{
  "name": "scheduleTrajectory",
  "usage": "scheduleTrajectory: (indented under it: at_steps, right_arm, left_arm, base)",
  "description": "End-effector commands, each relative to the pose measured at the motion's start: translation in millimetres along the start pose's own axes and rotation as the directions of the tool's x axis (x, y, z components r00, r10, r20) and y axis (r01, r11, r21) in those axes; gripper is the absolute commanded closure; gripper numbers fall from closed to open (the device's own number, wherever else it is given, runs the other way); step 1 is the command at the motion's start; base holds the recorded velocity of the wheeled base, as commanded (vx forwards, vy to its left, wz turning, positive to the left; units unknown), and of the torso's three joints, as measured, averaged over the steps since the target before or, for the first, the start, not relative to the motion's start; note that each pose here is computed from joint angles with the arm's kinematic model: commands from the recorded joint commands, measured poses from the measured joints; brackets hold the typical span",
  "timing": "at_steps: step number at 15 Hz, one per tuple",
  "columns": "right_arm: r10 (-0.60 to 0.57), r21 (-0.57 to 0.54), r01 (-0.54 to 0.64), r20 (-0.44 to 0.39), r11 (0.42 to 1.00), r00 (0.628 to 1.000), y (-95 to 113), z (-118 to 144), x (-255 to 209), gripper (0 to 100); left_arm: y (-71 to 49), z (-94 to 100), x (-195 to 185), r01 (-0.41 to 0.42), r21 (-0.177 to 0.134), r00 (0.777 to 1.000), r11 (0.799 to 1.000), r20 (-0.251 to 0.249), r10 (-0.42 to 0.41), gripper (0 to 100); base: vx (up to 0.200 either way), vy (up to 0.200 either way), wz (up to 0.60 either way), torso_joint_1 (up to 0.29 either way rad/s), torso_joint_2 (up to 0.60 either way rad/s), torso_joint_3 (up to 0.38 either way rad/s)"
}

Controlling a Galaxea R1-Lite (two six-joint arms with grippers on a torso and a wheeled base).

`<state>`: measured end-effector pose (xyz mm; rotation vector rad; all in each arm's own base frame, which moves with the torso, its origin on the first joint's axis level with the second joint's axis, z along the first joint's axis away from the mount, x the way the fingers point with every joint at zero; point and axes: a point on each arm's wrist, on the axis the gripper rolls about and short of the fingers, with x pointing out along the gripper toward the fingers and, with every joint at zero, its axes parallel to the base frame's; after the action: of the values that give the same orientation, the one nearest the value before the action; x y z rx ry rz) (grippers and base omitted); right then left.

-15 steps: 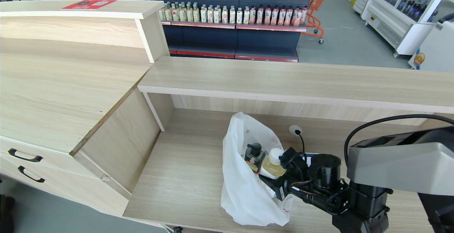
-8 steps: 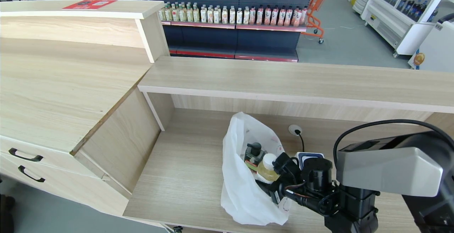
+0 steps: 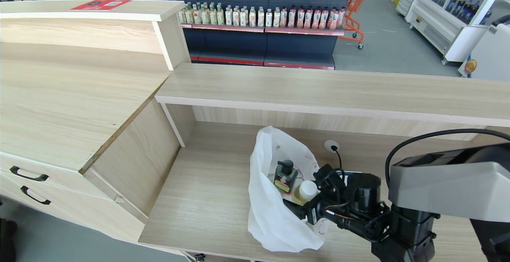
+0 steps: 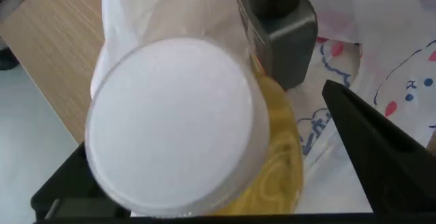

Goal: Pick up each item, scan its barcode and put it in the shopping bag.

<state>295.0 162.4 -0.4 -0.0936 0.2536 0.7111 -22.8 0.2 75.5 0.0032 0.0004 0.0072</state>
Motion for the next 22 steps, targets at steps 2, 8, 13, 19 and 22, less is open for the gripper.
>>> scheduleTrajectory:
  at_steps: [2, 8, 13, 19, 22]
  right_arm:
    - [0.000, 0.076, -0.007, 0.097, 0.997, 0.995, 2.3, 34.9, -16.2, 0]
    - [-0.044, 0.152, 0.030, 0.089, 0.988, 0.995, 5.7, 75.2, -96.8, 0]
    - [-0.276, 0.222, 0.238, 0.159, 0.946, 0.948, 18.8, 114.3, -232.7, 0]
    - [-0.590, 0.198, 0.572, 0.047, 0.796, 0.806, 68.8, 3.5, -339.4, 0]
    - [-0.693, 0.188, 0.669, 0.137, 0.719, 0.707, 85.0, -19.3, -355.2, 0]
  left_arm:
    - [0.0, 0.0, 0.0, 0.000, 0.000, 1.000, 1.000, 0.000, 0.000, 0]
    - [0.0, 0.0, 0.0, 0.000, 0.000, 1.000, 1.000, 0.000, 0.000, 0]
    - [0.0, 0.0, 0.0, 0.001, 0.000, 1.000, 1.000, 0.000, -0.001, 0]
    - [0.0, 0.0, 0.0, 0.000, 0.000, 1.000, 1.000, 0.000, 0.000, 0]
    - [0.0, 0.0, 0.0, 0.000, 0.000, 1.000, 1.000, 0.000, 0.000, 0]
  base:
    - [0.000, 0.000, 0.00, 0.000, 0.00, 0.000]
    - [0.000, 0.000, 0.00, 0.000, 0.00, 0.000]
    - [0.000, 0.000, 0.00, 0.000, 0.00, 0.000]
    - [0.000, 0.000, 0.00, 0.000, 0.00, 0.000]
    - [0.000, 0.000, 0.00, 0.000, 0.00, 0.000]
